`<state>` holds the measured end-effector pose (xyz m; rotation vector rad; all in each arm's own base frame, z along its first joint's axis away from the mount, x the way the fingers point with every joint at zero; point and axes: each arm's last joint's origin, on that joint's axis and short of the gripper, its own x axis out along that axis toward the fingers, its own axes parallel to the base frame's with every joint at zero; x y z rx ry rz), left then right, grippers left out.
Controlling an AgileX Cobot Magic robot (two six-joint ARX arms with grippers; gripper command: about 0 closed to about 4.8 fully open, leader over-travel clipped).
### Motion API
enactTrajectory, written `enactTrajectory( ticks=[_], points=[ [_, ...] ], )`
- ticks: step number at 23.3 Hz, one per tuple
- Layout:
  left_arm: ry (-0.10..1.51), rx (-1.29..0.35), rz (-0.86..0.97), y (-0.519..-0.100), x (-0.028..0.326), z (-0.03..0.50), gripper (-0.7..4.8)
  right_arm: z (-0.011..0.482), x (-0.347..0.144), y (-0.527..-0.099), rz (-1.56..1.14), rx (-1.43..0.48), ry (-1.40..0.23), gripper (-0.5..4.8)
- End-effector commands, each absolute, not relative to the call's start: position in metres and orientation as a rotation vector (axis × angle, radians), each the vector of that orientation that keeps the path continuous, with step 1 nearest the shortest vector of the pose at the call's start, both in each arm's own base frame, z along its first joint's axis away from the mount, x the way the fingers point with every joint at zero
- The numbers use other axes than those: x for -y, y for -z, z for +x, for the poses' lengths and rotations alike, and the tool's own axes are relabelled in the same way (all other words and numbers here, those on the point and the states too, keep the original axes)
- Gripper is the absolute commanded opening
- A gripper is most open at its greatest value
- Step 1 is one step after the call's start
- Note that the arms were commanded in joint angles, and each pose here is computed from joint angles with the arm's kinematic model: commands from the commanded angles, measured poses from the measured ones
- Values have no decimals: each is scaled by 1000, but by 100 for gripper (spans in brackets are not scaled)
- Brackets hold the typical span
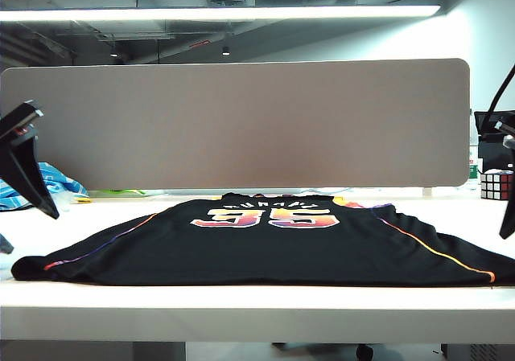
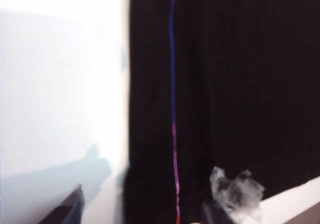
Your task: Fold the bottom side of the basketball jersey horizontally towards the center, about one-third of the way, and then fold the bottom of the basketball jersey up towards the top, creating a neat rectangle.
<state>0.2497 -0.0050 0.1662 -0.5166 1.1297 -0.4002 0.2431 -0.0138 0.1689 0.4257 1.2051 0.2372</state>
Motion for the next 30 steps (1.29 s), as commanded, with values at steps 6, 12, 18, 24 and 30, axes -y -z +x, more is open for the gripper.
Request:
enactTrajectory(
  ticks=[6,12,18,24,30],
  points=[
    [444,-1162,-450,-166,23,248,282,234,10,-164,459,-1263,-300,289],
    [410,-1214,-392,-163,21,243,282,231,9,-160,475,-1275,-318,288],
    [409,-1232,-382,-163,21,241,282,231,9,-160,475,-1272,-322,288],
    [439,-1264,-400,-152,22,245,282,232,8,-160,477,-1267,-328,288],
    [434,-1339,-408,-135,24,247,282,232,8,-160,479,-1265,-334,288]
  ],
)
